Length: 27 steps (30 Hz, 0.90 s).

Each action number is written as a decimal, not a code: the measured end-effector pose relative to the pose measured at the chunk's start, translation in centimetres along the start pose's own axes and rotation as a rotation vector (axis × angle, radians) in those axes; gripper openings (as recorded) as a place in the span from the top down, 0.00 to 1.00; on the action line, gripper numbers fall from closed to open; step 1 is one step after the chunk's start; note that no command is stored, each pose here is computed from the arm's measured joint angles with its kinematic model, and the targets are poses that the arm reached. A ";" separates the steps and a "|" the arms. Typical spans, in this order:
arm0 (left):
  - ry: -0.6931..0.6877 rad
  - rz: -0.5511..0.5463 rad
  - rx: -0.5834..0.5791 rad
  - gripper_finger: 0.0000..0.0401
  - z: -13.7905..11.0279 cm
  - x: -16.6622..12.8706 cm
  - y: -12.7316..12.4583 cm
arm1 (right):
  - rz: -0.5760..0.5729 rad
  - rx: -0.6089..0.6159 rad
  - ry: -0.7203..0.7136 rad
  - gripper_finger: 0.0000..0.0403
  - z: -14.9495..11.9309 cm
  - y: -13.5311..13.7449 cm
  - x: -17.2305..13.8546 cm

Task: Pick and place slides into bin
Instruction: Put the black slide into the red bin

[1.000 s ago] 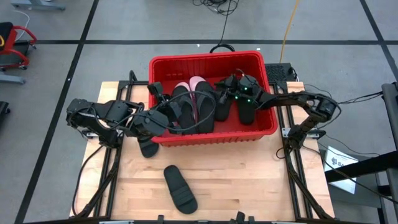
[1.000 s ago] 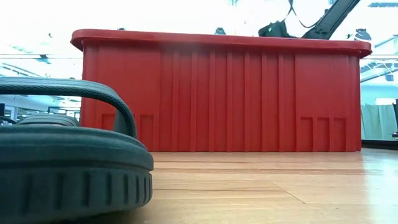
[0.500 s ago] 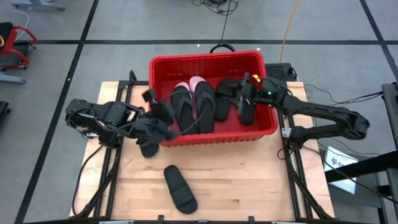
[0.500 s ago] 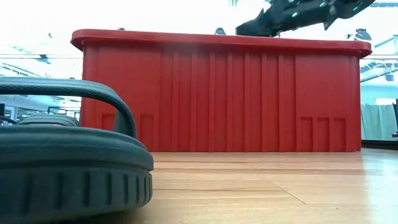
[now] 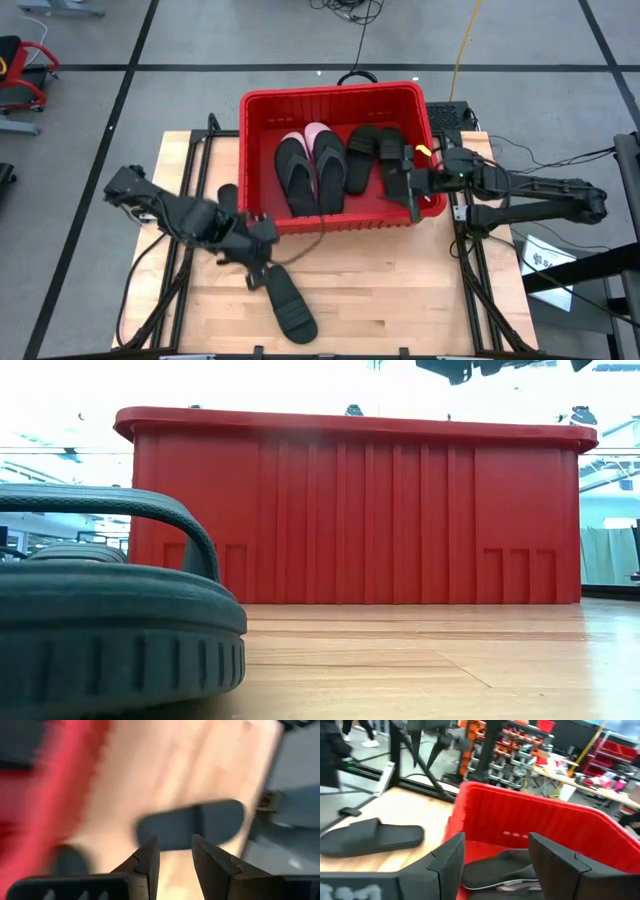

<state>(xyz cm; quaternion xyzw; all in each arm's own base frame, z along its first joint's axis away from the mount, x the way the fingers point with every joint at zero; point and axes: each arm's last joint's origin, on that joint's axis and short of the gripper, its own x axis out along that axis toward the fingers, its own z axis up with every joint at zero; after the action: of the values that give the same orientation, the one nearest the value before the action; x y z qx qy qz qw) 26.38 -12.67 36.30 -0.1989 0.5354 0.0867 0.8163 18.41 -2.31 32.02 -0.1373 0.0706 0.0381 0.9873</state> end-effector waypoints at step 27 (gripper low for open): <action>-0.003 -0.472 -0.087 0.73 -8.7 16.5 0.5 | 0.146 -0.010 0.008 0.49 0.4 2.6 -0.1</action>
<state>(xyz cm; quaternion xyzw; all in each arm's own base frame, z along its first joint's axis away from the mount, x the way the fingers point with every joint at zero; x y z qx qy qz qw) 25.65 -17.06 18.19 -0.3533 0.4686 -0.0832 0.8054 18.09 0.30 31.69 -0.1370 0.0840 0.1101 0.9808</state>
